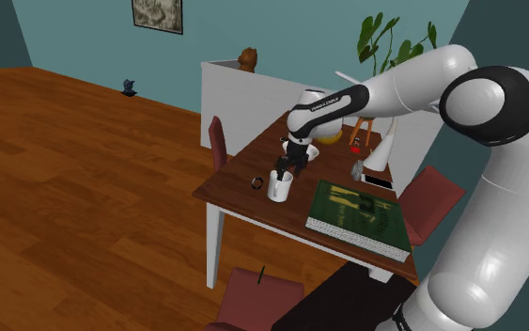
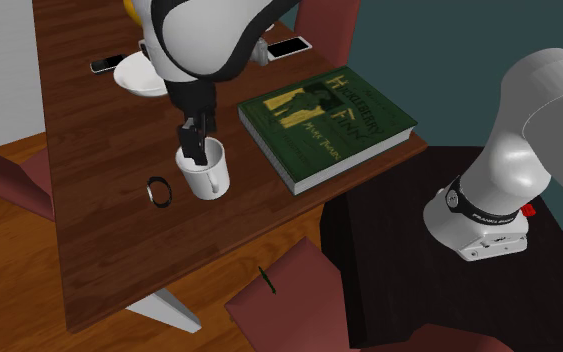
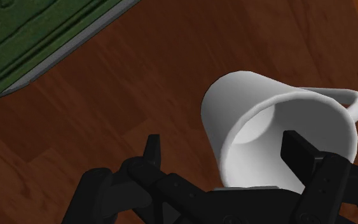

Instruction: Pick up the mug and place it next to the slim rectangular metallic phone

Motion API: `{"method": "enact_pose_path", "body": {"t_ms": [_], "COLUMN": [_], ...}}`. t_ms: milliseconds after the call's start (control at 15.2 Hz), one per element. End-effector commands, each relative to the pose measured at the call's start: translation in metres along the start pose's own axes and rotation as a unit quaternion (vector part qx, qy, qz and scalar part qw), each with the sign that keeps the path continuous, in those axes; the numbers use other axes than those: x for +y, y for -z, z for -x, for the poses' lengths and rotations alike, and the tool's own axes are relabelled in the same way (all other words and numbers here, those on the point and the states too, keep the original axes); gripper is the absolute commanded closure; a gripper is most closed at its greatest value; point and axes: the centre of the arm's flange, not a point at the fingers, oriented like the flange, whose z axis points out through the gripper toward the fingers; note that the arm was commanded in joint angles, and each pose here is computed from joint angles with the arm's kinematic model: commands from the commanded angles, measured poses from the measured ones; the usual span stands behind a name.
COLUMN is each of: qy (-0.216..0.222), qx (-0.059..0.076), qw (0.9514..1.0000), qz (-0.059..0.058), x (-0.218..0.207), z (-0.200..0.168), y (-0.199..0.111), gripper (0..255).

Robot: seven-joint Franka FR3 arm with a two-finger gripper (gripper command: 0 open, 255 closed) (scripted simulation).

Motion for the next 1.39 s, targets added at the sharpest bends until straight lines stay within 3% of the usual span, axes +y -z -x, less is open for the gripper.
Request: {"method": "enact_pose_path", "body": {"t_ms": [0,462,528,1122,1320], "qy": [0.000,0.000,0.000,0.000,0.000], "qx": [0.000,0.000,0.000,0.000,0.000], "qw": [1.0000,1.0000,1.0000,1.0000,1.0000], "qz": [0.000,0.000,0.000,0.000,0.000], "x": [0.001,0.001,0.001,0.001,-0.001], "z": [0.001,0.001,0.001,0.001,0.000], "y": [-0.009,-0.009,-0.009,-0.009,0.007], "gripper": [0,0,255,255,255]}}
